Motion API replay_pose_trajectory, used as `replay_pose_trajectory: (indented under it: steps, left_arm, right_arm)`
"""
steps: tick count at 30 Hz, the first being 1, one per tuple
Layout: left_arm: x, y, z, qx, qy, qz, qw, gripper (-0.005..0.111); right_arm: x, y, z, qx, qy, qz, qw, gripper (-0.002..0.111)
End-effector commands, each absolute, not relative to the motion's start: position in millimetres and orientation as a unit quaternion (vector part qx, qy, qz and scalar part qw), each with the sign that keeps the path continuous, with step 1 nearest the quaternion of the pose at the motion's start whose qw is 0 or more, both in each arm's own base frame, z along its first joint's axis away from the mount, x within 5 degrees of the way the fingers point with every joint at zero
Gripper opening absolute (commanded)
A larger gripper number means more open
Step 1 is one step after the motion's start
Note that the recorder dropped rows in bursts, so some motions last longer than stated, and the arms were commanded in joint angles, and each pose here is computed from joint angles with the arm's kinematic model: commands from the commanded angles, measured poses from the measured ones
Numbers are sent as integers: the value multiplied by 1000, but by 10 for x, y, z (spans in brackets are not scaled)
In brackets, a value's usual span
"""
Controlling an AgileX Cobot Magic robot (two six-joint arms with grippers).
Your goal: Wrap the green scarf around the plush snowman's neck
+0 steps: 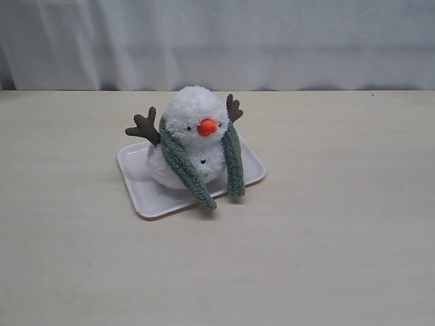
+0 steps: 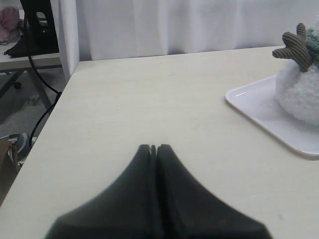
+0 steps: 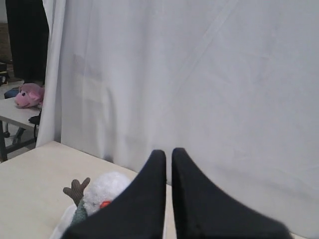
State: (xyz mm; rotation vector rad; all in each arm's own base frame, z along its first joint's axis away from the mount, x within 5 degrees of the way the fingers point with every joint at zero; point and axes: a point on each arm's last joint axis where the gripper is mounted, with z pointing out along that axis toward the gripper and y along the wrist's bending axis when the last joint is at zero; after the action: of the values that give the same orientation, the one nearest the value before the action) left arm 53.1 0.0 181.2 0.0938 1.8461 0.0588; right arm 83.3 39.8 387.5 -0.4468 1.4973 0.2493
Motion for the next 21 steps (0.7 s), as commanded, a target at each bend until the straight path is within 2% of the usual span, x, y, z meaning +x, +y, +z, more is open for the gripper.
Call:
replay_pose_trajectory:
  steps: [1, 21]
  left_arm:
    - [532, 0, 1813, 39, 794, 25, 606, 0]
    - [532, 0, 1813, 39, 794, 25, 606, 0]
  right_arm:
    - [753, 382, 3880, -202, 665, 112, 710, 4]
    - [686, 463, 3882, -246, 649, 150, 704, 4]
